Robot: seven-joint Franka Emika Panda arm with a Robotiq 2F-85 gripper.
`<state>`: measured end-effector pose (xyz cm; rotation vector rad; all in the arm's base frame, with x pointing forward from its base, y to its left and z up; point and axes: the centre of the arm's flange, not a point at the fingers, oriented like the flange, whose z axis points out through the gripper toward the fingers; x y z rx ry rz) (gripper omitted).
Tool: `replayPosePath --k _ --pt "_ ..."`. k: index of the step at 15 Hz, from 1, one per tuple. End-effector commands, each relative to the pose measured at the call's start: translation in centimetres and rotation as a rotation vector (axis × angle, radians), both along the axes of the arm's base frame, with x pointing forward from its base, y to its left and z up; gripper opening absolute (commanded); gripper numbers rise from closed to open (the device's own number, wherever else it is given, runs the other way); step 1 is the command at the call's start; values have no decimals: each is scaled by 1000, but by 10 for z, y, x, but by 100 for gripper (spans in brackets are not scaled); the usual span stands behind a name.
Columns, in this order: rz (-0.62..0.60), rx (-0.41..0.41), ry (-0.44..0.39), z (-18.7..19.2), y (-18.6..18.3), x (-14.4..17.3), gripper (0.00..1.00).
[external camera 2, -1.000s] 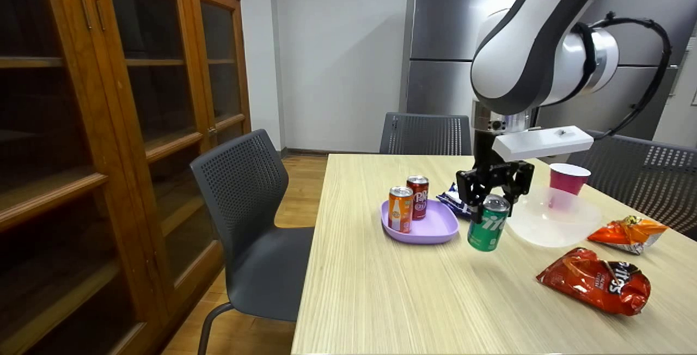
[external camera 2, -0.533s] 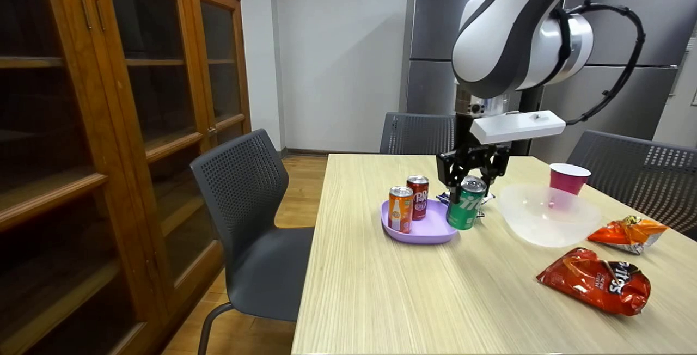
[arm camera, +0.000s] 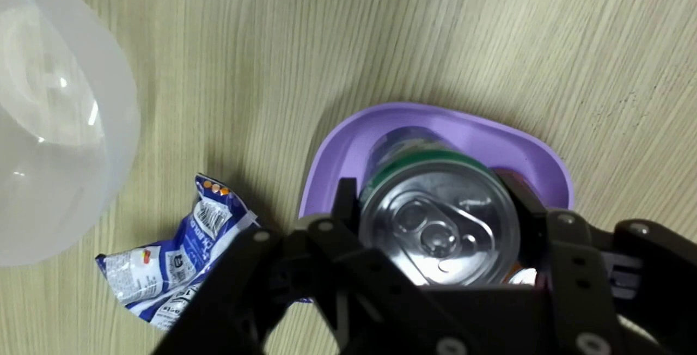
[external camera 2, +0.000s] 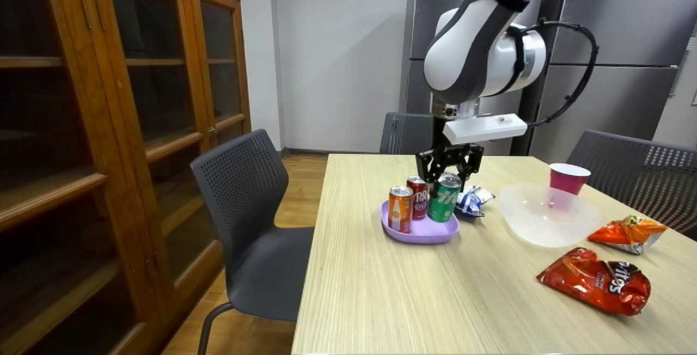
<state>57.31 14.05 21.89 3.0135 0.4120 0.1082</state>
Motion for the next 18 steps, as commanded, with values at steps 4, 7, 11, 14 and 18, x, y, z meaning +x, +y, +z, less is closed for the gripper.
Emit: replayPosePath --k 4,7,11,14,18 --pt "-24 -20 31 -13 14 44 39" --pt "-27 -25 45 -19 14 50 39" --pt "-33 -36 71 -27 12 52 39" --pt "-36 -42 85 -31 11 53 39" --pt "-37 -43 93 -34 11 52 39"
